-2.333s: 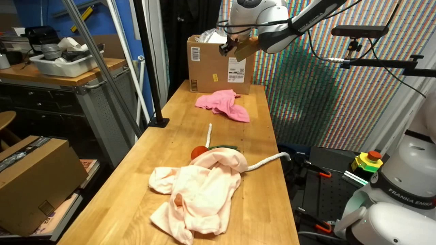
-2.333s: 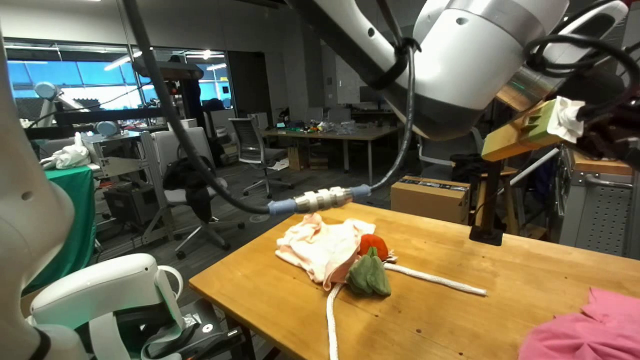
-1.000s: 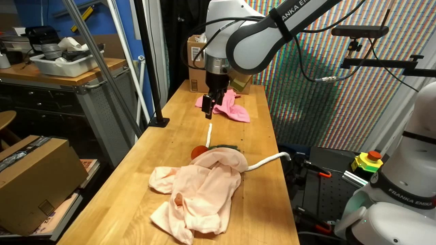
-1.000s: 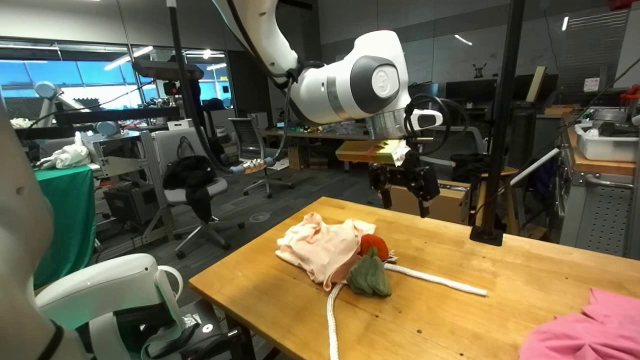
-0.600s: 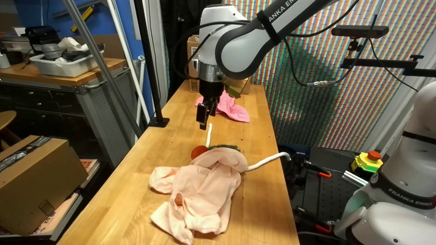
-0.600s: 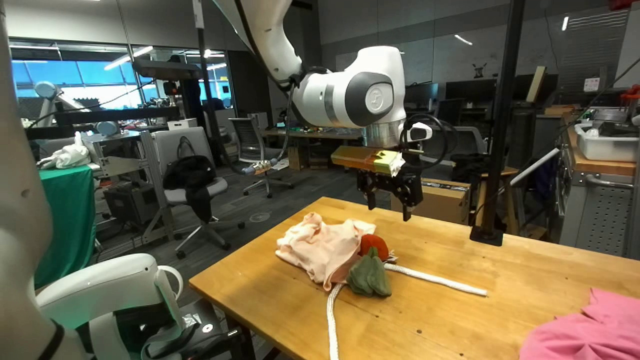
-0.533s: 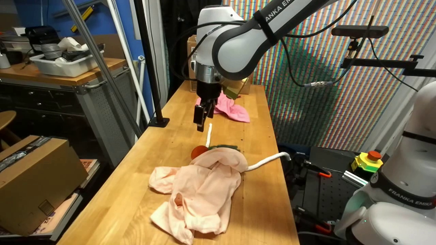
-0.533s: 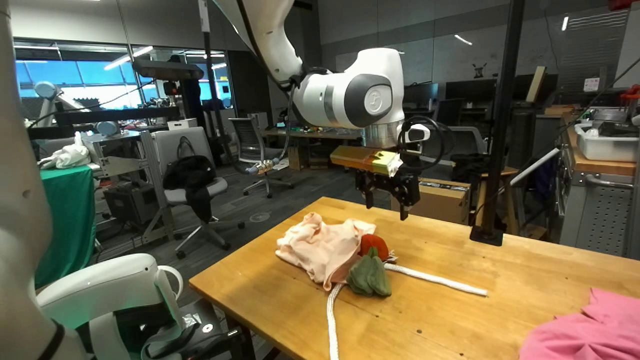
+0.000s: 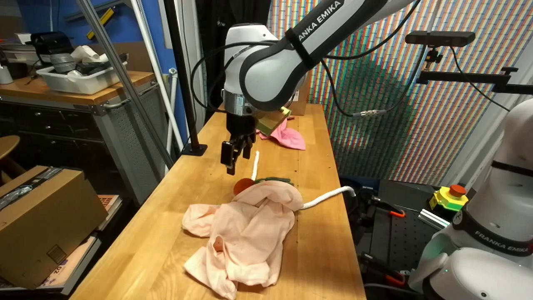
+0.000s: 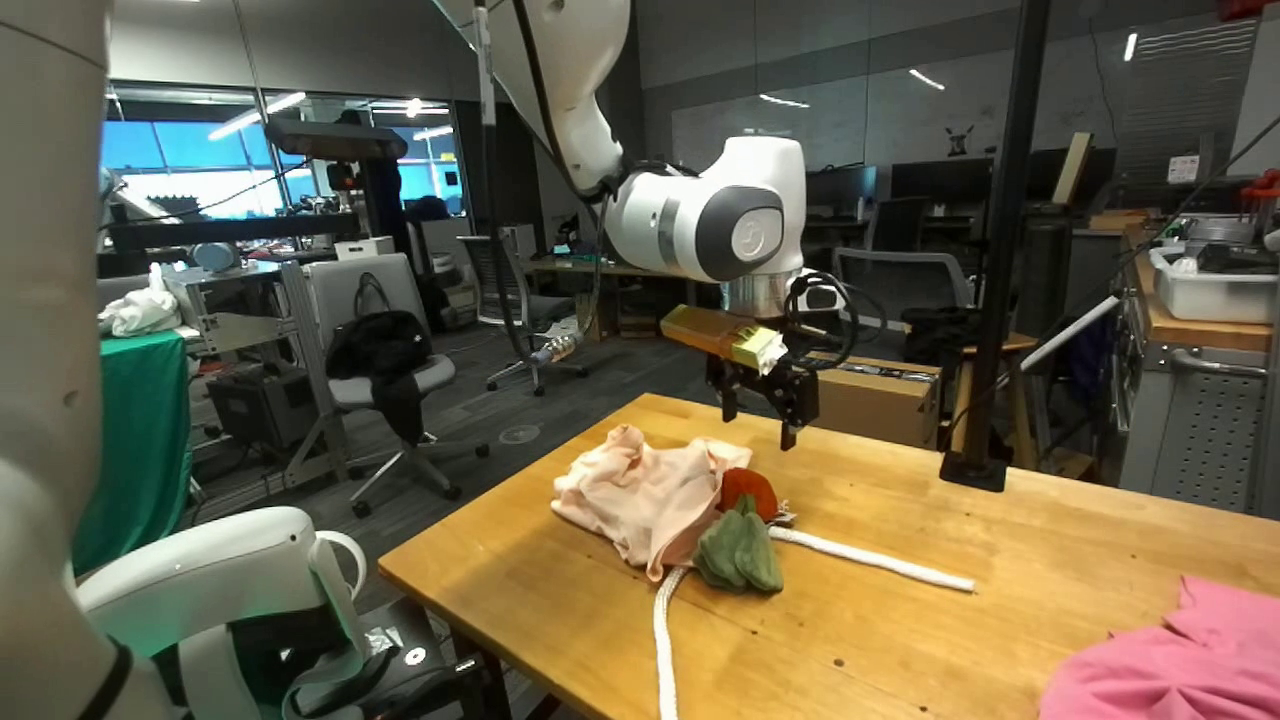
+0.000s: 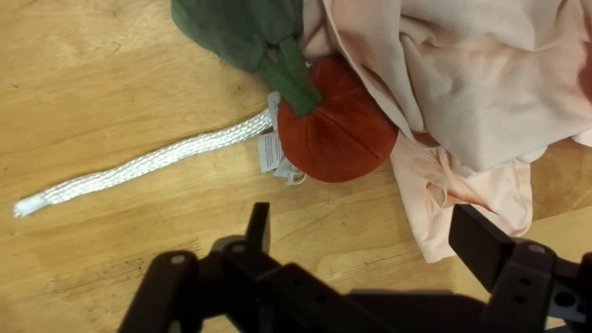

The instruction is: Move the pink t-shirt to the right, move the radish backwards, move the peach t-shirt to the left

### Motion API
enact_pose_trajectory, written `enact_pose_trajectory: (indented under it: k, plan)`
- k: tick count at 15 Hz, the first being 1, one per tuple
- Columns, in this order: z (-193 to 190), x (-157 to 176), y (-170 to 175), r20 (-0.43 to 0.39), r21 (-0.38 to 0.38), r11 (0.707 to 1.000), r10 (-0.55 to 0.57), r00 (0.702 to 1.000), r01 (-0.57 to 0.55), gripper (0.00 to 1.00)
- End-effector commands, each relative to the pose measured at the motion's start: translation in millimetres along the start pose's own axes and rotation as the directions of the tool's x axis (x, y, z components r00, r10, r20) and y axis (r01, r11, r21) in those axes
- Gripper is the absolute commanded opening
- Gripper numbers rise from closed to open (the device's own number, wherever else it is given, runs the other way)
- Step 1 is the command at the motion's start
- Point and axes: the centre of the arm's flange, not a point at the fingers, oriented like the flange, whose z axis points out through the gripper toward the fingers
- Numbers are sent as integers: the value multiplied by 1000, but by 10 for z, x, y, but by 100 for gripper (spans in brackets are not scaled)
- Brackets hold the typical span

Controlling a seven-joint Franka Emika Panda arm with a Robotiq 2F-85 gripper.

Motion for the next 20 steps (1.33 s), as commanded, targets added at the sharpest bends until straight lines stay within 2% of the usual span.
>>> enact_pose_trajectory:
  k: [1, 10, 20]
  plan:
    - [183, 180, -76, 20, 11, 996, 86, 996, -87, 100]
    - [426, 207, -168, 62, -28, 965, 262, 963, -261, 100]
    - [407, 49, -133, 80, -70, 938, 344, 936, -339, 100]
